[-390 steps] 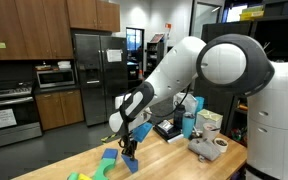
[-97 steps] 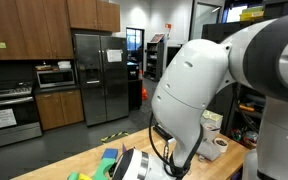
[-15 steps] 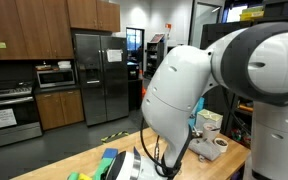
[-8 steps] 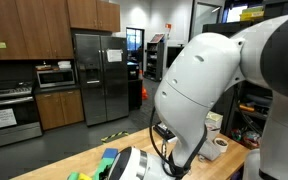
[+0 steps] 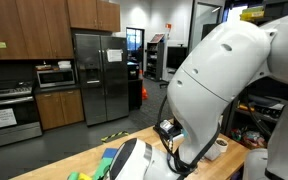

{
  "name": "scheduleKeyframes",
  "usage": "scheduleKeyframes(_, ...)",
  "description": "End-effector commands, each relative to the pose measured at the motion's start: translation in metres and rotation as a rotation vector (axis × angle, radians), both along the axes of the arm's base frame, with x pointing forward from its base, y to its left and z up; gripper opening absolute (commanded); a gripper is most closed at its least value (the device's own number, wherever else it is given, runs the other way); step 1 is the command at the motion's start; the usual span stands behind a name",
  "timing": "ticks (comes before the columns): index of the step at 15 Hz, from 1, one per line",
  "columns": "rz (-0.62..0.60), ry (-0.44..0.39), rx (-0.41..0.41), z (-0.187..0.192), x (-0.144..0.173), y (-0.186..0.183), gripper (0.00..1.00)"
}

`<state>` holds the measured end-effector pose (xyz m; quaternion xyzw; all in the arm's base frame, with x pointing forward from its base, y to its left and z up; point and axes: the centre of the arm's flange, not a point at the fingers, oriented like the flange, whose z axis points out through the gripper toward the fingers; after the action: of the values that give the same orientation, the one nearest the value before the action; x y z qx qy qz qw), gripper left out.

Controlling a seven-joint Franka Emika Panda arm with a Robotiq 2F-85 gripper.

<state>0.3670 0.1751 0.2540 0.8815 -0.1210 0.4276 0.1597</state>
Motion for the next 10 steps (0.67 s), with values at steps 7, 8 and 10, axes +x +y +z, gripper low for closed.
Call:
scheduleKeyframes(7, 0.123, 0.253, 0.136, 0.018, -0.018, 0.004, 1.00)
scheduleKeyframes(8, 0.138, 0.288, 0.144, 0.018, -0.018, 0.005, 1.00)
scheduleKeyframes(10, 0.165, 0.349, 0.154, 0.017, -0.019, 0.009, 1.00)
